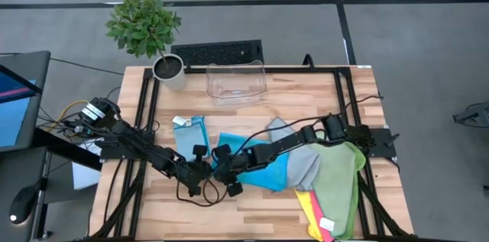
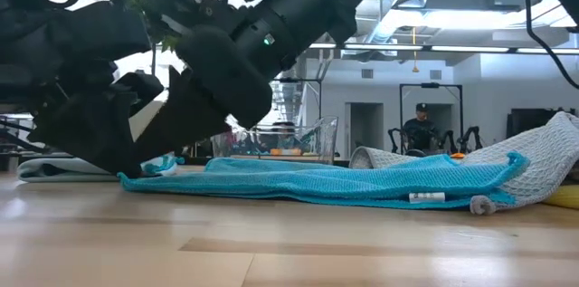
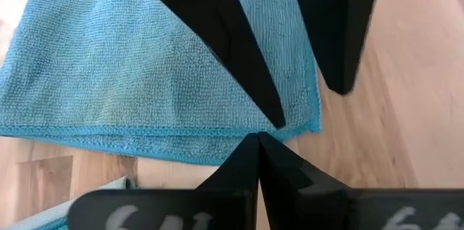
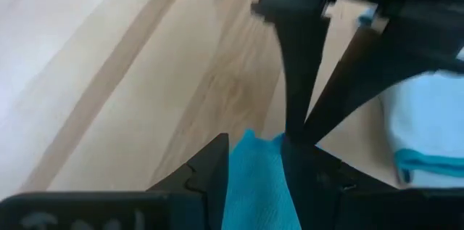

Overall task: Fold microfiber towels
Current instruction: Fold the blue microfiber cloth

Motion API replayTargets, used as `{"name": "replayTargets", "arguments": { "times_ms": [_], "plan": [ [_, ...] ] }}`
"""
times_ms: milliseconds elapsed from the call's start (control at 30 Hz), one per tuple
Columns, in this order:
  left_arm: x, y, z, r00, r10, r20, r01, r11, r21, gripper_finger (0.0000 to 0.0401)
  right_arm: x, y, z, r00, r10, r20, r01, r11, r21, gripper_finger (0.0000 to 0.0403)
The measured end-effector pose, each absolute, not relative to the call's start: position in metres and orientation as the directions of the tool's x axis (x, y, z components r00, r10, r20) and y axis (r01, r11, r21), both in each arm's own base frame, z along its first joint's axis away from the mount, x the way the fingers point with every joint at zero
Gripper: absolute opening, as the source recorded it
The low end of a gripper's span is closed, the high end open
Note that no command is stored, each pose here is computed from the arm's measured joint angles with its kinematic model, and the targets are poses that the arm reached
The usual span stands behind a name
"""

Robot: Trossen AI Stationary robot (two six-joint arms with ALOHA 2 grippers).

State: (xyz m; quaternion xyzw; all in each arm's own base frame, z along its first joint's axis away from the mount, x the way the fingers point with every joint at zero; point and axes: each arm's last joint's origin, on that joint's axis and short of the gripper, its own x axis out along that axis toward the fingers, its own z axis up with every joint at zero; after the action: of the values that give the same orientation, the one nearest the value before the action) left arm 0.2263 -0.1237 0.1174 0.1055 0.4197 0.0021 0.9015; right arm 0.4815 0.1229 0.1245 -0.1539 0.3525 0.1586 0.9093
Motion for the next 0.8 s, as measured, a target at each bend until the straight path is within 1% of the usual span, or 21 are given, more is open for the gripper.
{"name": "replayTargets", "arguments": {
  "times_ms": [133, 233, 333, 467, 567, 700, 800],
  "plan": [
    [0.226, -0.125, 0.118, 0.655, 0.086, -0.751, 0.073, 0.982, 0.176, 0.0000, 0.479, 0.129, 0.124, 0.696, 0.179, -0.696, -0.393, 0.905, -0.160, 0.0152],
    [0.226, -0.126, 0.118, 0.656, 0.085, -0.750, 0.076, 0.981, 0.177, 0.0000, 0.479, 0.133, 0.125, 0.718, 0.145, -0.681, -0.364, 0.912, -0.189, 0.0152],
    [0.225, -0.126, 0.118, 0.652, 0.085, -0.754, 0.074, 0.982, 0.174, 0.0000, 0.479, 0.137, 0.126, 0.726, 0.146, -0.672, -0.347, 0.921, -0.175, 0.0152],
    [0.224, -0.130, 0.124, 0.658, 0.079, -0.748, 0.062, 0.985, 0.160, 0.0000, 0.474, 0.135, 0.121, 0.680, 0.132, -0.721, -0.321, 0.938, -0.132, 0.0152],
    [0.225, -0.134, 0.134, 0.665, 0.101, -0.740, 0.035, 0.985, 0.166, 0.0000, 0.473, 0.135, 0.119, 0.665, 0.127, -0.736, -0.292, 0.951, -0.099, 0.0152],
    [0.224, -0.136, 0.134, 0.657, 0.084, -0.749, -0.017, 0.995, 0.097, 0.0000, 0.469, 0.141, 0.117, 0.644, 0.131, -0.754, -0.273, 0.960, -0.066, 0.0152],
    [0.219, -0.143, 0.133, 0.676, 0.089, -0.731, -0.052, 0.996, 0.073, 0.0000, 0.467, 0.150, 0.118, 0.655, 0.102, -0.749, -0.256, 0.962, -0.094, 0.0152]
  ]
}}
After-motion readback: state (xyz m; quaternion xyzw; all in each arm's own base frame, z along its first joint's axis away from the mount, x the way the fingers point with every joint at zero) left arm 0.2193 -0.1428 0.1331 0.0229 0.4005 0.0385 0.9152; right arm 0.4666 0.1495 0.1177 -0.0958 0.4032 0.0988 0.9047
